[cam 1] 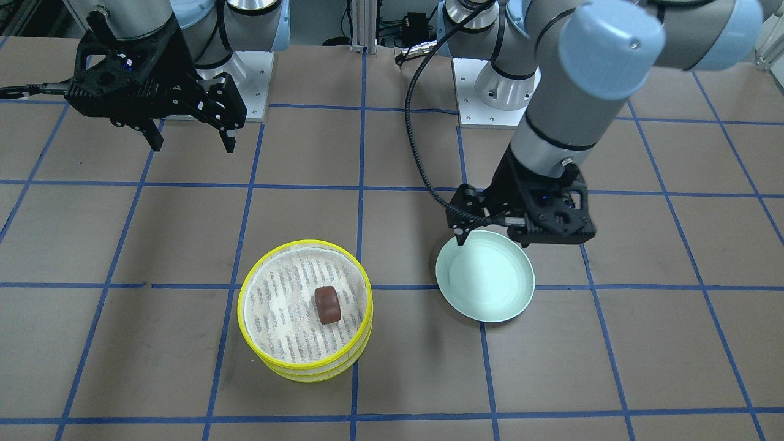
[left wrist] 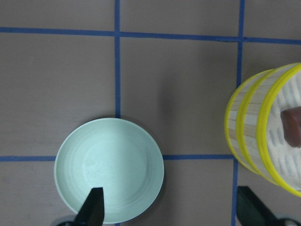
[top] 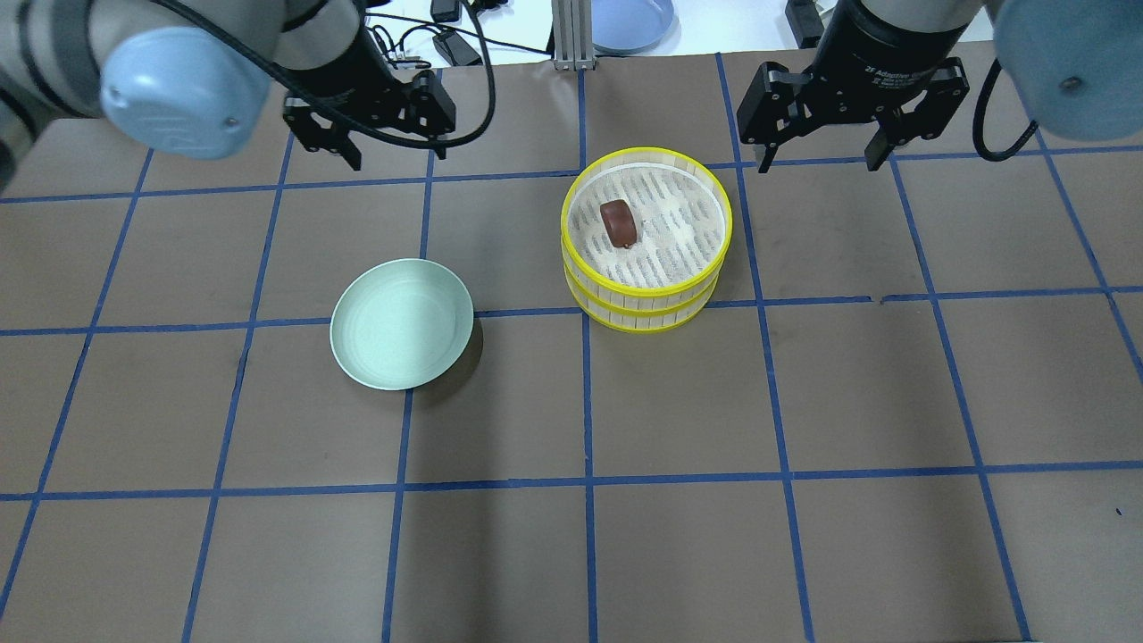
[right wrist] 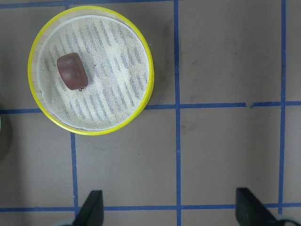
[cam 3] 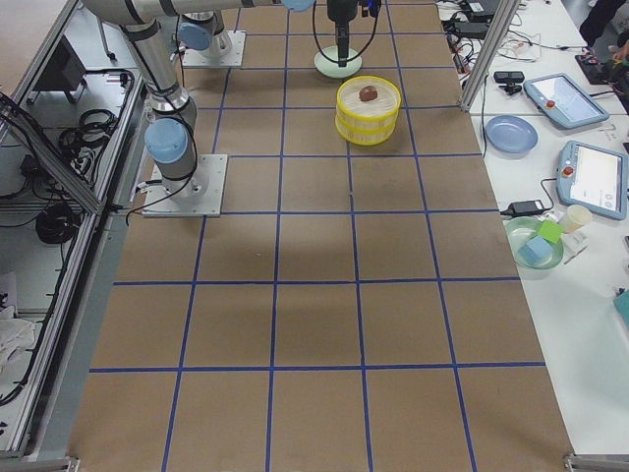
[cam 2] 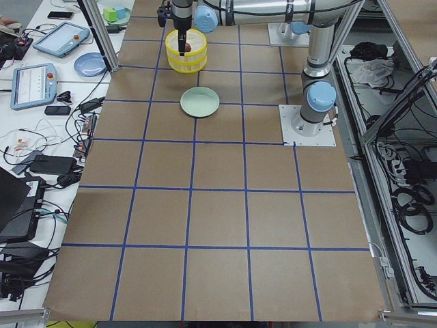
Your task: Place buns in different layers of steamer
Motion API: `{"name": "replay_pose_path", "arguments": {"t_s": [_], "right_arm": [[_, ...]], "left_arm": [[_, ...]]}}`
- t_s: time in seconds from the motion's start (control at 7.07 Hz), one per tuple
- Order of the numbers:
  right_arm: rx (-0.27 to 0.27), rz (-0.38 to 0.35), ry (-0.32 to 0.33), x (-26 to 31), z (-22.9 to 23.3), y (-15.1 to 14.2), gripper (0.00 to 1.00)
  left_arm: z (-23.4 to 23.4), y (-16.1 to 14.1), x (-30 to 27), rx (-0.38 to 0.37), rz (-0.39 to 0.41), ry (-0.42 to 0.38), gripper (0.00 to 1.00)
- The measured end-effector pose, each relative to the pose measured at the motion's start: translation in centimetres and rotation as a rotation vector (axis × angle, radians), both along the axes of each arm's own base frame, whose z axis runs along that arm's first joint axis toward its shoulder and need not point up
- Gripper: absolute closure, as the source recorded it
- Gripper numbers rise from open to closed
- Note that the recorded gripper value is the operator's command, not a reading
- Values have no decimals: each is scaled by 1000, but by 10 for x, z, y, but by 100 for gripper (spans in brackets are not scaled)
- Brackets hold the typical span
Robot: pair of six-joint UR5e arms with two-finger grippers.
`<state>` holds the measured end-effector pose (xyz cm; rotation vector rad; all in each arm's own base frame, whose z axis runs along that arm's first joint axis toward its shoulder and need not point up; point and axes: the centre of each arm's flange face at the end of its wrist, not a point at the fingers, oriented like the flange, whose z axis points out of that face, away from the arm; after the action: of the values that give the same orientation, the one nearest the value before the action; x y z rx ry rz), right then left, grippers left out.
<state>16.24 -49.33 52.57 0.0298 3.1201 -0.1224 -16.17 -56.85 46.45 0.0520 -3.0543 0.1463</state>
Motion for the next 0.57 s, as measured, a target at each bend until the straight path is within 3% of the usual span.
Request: {"name": "replay_pose_path", "arguments": {"t_s": [0.57], "right_arm": [[1,0,0,0,0,0,0]], "left_arm": [[49,51,32,60,24,-59,0]]}}
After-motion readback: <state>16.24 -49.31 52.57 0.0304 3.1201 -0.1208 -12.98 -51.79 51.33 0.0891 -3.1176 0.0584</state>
